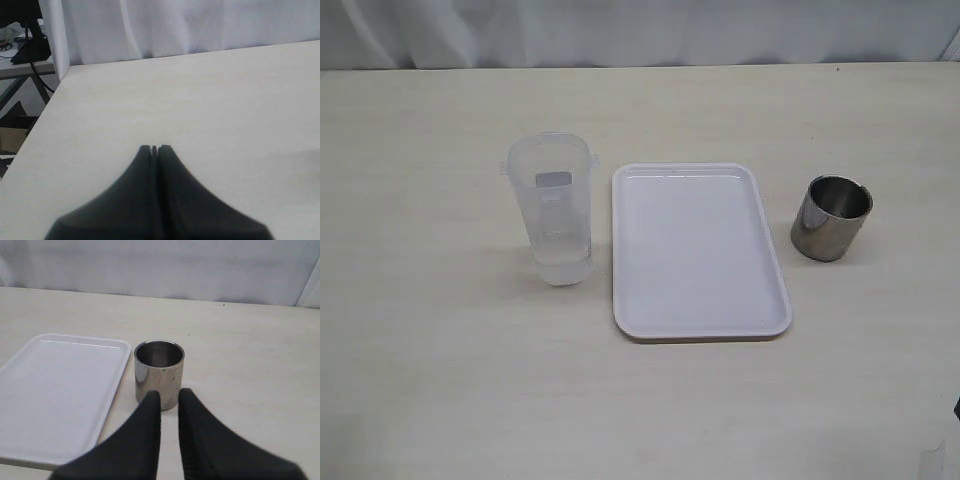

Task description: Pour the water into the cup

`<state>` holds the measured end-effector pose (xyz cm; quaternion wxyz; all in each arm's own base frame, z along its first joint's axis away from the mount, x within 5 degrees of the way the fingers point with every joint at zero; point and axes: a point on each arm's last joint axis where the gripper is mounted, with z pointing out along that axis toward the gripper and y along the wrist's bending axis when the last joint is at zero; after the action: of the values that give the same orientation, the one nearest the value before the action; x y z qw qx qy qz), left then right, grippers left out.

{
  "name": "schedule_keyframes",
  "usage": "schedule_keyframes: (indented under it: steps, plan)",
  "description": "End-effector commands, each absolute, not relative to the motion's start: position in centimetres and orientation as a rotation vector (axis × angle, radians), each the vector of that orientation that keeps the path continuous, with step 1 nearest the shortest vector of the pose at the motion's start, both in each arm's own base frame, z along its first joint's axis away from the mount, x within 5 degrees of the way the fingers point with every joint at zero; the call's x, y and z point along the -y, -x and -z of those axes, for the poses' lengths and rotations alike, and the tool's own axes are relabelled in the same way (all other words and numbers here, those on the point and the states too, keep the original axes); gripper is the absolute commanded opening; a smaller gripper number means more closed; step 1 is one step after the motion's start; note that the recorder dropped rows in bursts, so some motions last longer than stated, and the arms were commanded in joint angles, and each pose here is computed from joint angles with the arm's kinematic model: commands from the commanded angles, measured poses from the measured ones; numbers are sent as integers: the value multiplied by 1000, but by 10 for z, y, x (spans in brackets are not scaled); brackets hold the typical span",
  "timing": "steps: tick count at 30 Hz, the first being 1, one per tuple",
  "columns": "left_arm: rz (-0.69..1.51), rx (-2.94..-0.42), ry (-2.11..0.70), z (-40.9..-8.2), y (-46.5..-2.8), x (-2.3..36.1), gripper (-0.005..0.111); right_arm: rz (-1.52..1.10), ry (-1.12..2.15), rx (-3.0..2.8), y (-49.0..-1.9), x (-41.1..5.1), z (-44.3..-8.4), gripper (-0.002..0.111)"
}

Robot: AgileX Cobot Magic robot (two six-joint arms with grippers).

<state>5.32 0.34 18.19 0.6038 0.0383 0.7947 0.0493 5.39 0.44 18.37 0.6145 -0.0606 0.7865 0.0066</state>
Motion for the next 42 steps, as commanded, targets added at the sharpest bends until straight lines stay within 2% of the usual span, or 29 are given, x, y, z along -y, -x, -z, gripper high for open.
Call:
schedule_keyframes:
  steps: [1, 6, 12, 20, 24, 29, 36, 42]
  plan:
    - [-107, -1827, -94, -182, -53, -3, 0, -14, 134, -1808, -54, -4, -184, 14]
    - [-97, -1748, -93, -189, -55, -2, 0, -16, 132, -1766, -55, -4, -188, 14]
    - [-77, -1524, -95, -209, -56, 1, 0, -18, 129, -1697, -56, -5, -194, 14]
    - [-66, -1212, -110, -237, -51, 4, 0, -32, 108, -1300, -54, -6, -230, 14]
    - [9, -1103, -70, -246, -47, 5, 0, -37, 99, -1104, -47, -6, -246, 14]
    - [142, -1043, 0, -251, -44, 6, 0, -89, 65, -933, -39, -5, -260, 14]
    - [143, -1035, -1, -252, -43, 6, 0, -234, -6, -909, -38, -5, -262, 14]
    - [143, -1035, -1, -252, -43, 6, 0, -226, 2, -950, -40, -6, -259, 14]
